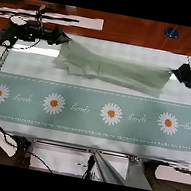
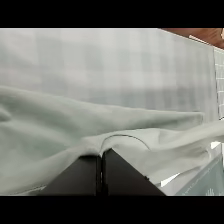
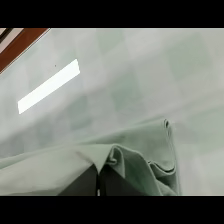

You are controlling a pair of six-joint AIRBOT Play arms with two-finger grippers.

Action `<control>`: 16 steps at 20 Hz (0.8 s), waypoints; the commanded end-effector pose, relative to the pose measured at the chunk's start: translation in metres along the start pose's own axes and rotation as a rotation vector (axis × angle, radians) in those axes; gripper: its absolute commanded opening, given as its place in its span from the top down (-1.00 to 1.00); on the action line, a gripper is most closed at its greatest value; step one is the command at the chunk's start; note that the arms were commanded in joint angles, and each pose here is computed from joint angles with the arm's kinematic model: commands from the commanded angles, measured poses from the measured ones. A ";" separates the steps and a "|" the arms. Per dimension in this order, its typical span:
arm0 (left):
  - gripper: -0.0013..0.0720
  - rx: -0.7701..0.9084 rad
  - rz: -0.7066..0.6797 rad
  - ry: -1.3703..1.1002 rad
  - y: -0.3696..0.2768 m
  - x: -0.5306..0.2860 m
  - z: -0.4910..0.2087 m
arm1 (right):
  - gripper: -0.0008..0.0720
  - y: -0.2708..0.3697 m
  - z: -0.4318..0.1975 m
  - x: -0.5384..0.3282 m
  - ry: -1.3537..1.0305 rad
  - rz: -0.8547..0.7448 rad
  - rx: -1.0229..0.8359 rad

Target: Fold the shirts.

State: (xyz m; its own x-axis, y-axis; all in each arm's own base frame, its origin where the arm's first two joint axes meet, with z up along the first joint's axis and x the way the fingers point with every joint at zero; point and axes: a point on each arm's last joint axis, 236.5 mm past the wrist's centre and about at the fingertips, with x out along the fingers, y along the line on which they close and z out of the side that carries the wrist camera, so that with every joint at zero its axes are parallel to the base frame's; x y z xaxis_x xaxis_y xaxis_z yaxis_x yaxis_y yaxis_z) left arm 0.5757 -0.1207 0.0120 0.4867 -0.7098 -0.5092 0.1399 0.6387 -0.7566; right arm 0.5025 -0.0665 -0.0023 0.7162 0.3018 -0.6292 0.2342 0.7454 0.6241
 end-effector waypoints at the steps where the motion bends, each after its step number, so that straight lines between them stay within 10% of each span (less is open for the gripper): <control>1: 0.90 -0.034 0.017 -0.020 0.017 0.011 0.004 | 0.93 -0.009 -0.003 0.026 -0.004 -0.030 0.006; 15: 0.88 -0.140 0.053 -0.058 0.064 0.038 0.001 | 0.93 -0.028 -0.028 0.043 0.073 -0.096 -0.077; 16: 0.65 -0.146 0.046 -0.065 0.063 0.038 0.003 | 0.87 -0.026 -0.033 0.046 0.091 -0.091 -0.078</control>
State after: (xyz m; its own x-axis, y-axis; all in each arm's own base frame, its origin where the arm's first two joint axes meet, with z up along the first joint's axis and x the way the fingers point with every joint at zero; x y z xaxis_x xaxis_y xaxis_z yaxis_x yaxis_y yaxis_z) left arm 0.6009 -0.1085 -0.0522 0.5295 -0.6639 -0.5280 0.0039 0.6243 -0.7812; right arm 0.5121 -0.0625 -0.0540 0.6619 0.2589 -0.7035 0.2571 0.8032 0.5374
